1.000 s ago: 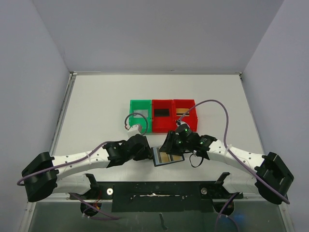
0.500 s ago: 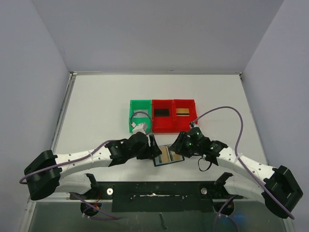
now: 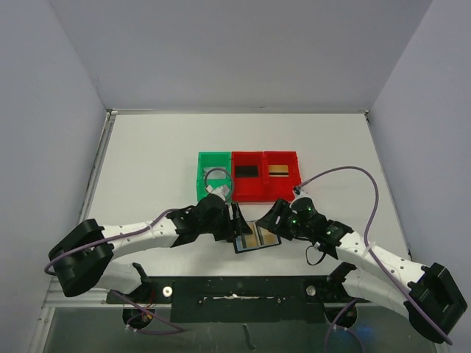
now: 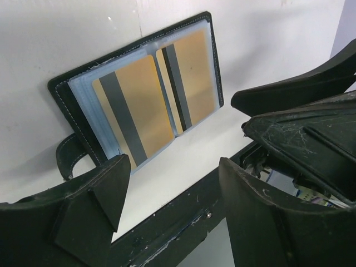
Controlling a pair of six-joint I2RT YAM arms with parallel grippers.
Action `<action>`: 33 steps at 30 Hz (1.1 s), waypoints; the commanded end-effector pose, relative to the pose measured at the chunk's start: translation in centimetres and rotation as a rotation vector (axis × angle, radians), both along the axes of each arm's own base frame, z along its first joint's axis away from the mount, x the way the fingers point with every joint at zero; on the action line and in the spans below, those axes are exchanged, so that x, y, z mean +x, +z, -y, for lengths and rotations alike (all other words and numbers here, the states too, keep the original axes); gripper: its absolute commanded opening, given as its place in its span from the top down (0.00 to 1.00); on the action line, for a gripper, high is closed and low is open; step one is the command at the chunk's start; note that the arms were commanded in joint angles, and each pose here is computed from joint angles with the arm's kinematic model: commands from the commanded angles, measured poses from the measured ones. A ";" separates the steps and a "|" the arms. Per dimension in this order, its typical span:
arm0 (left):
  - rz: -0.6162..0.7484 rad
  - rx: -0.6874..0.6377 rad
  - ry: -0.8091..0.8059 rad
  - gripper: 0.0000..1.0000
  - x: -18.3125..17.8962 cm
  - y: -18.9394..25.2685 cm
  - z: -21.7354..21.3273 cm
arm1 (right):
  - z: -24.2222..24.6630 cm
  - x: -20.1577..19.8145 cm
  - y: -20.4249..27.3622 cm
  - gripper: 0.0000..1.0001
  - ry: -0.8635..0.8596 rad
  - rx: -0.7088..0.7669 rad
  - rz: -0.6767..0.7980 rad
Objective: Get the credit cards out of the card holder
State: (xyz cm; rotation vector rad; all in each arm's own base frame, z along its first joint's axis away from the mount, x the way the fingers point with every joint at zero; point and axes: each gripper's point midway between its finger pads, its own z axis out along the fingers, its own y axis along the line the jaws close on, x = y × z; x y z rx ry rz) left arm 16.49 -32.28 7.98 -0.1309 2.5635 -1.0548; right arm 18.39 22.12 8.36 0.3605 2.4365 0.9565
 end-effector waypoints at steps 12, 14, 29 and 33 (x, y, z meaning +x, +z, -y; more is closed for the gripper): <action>-0.042 0.035 -0.016 0.53 0.2 -2.4 0.8 | -2.1 0.1 -0.2 0.53 0.101 0.040 -0.006; -0.045 0.052 -0.013 0.57 0.3 -2.9 0.6 | -2.4 0.3 -0.5 0.56 0.113 0.026 -0.015; -0.052 0.116 0.009 0.70 0.3 -4.2 -0.6 | -2.9 0.9 -3.5 0.65 0.158 -0.075 -0.096; -0.062 0.120 0.009 0.70 0.1 -4.6 -0.7 | -2.4 0.3 -4.7 0.66 0.168 -0.115 -0.128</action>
